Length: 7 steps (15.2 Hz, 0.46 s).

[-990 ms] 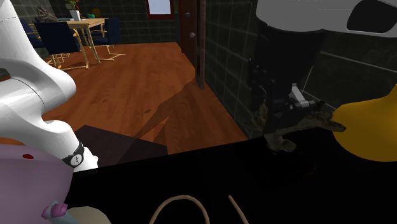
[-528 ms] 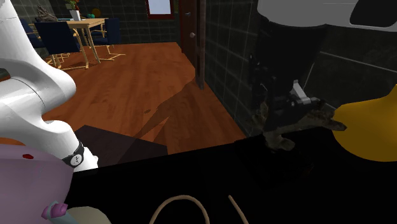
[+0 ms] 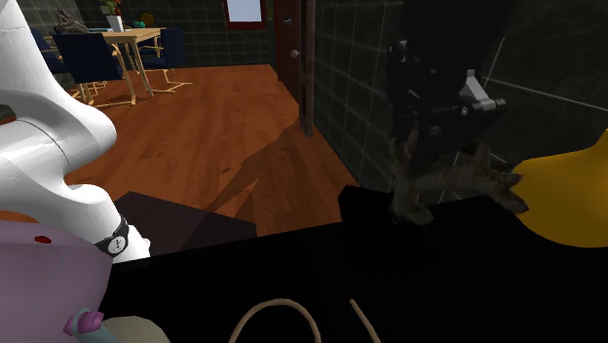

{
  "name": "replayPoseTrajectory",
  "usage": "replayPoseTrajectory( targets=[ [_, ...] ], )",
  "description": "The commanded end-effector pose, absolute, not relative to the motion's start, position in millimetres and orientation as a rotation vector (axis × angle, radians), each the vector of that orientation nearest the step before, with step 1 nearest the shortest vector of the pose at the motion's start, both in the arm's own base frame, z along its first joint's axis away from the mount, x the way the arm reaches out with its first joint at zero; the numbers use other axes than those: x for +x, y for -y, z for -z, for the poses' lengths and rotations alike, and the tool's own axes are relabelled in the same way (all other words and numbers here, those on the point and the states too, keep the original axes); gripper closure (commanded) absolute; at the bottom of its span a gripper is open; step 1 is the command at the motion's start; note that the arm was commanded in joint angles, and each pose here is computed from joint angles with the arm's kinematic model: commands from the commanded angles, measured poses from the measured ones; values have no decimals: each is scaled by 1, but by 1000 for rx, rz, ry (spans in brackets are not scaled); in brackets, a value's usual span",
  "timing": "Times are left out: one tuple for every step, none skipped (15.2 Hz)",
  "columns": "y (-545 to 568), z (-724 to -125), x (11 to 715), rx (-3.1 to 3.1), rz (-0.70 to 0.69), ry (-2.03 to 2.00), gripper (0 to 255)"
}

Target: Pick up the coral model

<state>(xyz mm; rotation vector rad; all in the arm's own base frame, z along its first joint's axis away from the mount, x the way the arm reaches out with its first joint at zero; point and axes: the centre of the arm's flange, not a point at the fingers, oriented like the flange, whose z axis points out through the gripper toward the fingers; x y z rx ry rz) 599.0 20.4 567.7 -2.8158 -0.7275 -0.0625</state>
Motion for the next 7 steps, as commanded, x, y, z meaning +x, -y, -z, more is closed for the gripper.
replayPoseTrajectory(
  targets=[
    [-21, -579, 599, -2816, 65, 727, 255],
    [-21, -584, 599, -2816, 65, 727, 255],
    [-21, -590, 599, -2816, 65, 727, 255],
    [-21, -595, 599, -2816, 65, 727, 255],
    [-21, -600, 599, -2816, 65, 727, 255],
    [-21, -601, 599, -2816, 64, 727, 255],
    [-21, -601, 599, -2816, 65, 727, 255]
  ],
)
